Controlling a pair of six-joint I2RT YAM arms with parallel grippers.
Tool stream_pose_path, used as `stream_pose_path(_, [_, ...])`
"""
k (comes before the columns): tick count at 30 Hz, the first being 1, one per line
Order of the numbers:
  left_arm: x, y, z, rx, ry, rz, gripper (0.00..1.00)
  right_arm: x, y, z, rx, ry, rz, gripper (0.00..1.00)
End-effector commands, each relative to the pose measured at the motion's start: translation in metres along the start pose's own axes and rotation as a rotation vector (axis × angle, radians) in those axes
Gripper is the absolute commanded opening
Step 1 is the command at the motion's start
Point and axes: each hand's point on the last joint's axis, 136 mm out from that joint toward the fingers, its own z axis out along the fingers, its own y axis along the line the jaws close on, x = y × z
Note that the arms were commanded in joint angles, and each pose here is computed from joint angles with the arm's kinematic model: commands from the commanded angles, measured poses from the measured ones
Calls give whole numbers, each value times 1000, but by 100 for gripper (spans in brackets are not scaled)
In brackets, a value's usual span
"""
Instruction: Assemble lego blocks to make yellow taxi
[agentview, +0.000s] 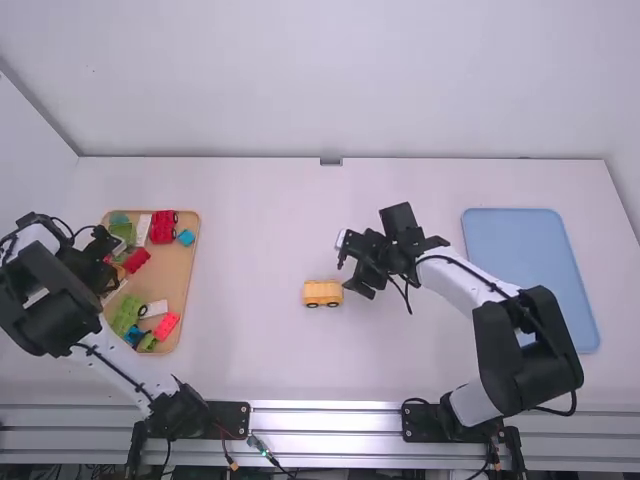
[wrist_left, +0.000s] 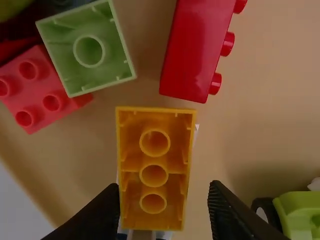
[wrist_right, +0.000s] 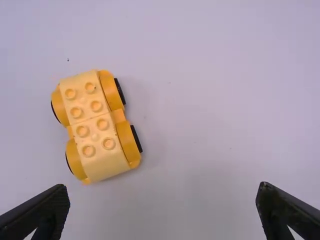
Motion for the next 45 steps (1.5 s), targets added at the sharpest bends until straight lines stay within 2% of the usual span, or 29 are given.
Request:
stream_pose_path(1, [1,-4,6,21,10,11,46,-15,-7,-7,21,-29,-17,99])
stream_pose_path(11, [1,-2,8,18,9,15,35,-13,-6,-7,15,-24,-13,99])
stream_pose_path(15, [2,-4,9,22,11,14,39,-14,-5,-7,15,-24,-13,99])
stream_pose_path(17, [0,-4,9,24,4,8,49,-13,-5,-7,14,-24,-13,99])
stream_pose_path(18, [0,-3,9,22,3,6,50,-13,-5,-7,14,-23,-13,99])
stream_pose_path(22, [1,-3,9,20,6,7,47,-12,-4,-7,9,-19,-9,99])
stream_pose_path(36, [1,-1,16,-2,2,9,49,-12,-4,-7,9,-18,-8,99])
stream_pose_path(41, [2,-2,20,-4,1,17,44,-12,-4,-7,8,-18,-8,99])
stream_pose_path(43, [2,-1,19,-10,2,17,37,-12,-4,-7,8,-18,-8,99])
stream_pose_path(45, [1,2,17,-16,1,9,35,-12,-4,-7,9,-18,-9,99])
